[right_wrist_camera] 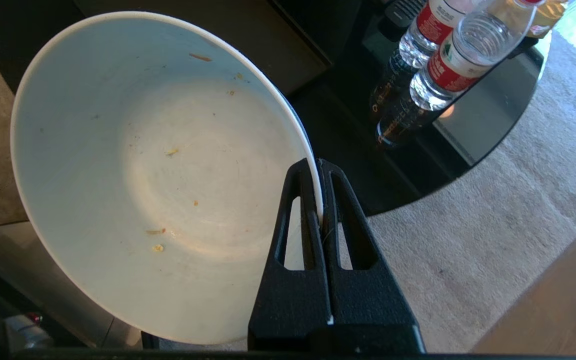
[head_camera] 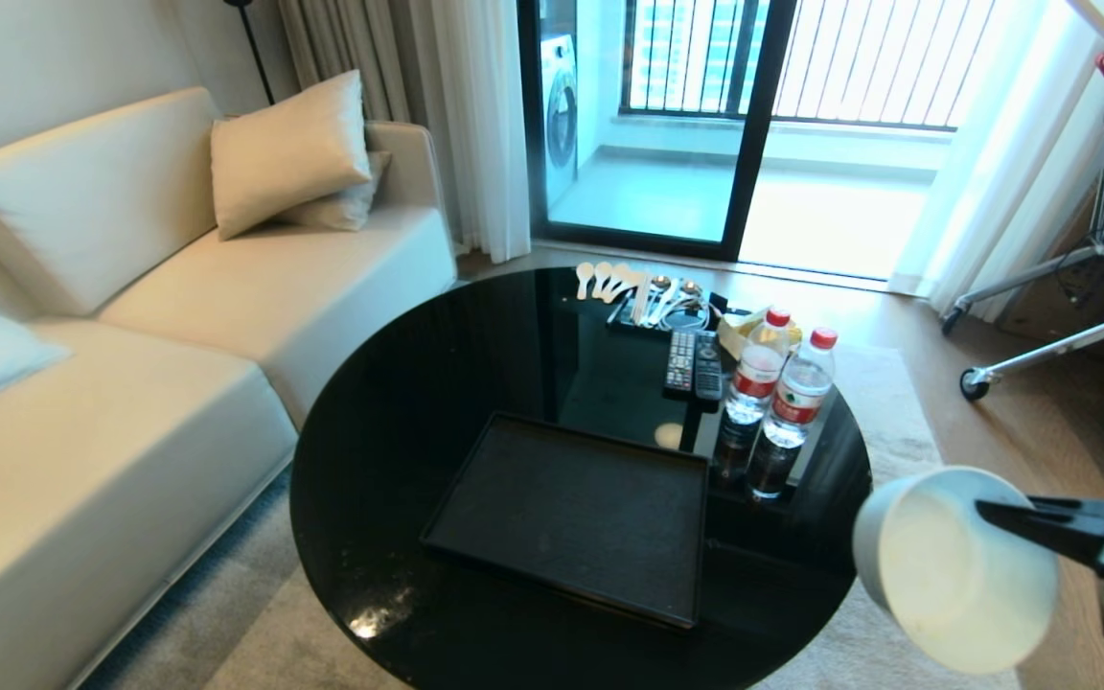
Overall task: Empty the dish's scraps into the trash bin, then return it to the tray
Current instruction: Put the bowl back to the table
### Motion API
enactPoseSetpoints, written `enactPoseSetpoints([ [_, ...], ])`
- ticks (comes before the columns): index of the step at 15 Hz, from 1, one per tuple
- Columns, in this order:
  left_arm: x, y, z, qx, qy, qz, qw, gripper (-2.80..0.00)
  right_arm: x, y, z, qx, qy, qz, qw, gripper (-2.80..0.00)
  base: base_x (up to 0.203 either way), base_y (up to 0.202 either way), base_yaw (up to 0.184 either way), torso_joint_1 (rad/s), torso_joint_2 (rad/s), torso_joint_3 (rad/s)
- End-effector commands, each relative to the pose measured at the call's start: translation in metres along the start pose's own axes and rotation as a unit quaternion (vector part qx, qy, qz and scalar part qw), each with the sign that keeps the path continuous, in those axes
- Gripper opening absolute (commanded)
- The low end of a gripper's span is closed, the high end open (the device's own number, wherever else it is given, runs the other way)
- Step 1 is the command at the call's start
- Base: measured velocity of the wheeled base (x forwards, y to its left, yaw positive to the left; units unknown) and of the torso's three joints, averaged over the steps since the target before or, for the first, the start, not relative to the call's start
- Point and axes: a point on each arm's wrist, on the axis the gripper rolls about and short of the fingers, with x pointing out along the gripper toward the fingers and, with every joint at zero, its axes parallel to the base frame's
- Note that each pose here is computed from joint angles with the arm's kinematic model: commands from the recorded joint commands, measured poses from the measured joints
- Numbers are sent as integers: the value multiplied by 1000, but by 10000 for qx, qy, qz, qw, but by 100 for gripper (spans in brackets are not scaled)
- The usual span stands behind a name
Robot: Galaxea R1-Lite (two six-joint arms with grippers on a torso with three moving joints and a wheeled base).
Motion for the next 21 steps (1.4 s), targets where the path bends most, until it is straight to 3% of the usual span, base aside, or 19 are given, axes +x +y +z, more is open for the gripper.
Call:
enactPoseSetpoints([
  [1,0,0,0,-1,-4,3,10000,-280,86,-10,6,137,765,449,9960,-280,0,0,0,0,0,0],
  [3,0,0,0,-6,-4,3,10000,-280,141,5,18,241,935,411,9945,-280,0,0,0,0,0,0],
  [5,0,0,0,-7,-4,3,10000,-280,189,34,30,724,1002,220,9921,-280,0,0,0,0,0,0],
  [8,0,0,0,-1,-4,3,10000,-280,235,70,25,1589,1234,-373,9788,-280,0,0,0,0,0,0],
  [11,0,0,0,-5,-4,3,10000,-280,260,80,11,2156,1399,-822,9629,-280,0,0,0,0,0,0],
  [21,0,0,0,-7,-4,3,10000,-280,287,96,-20,2361,1835,-845,9505,-280,0,0,0,0,0,0],
])
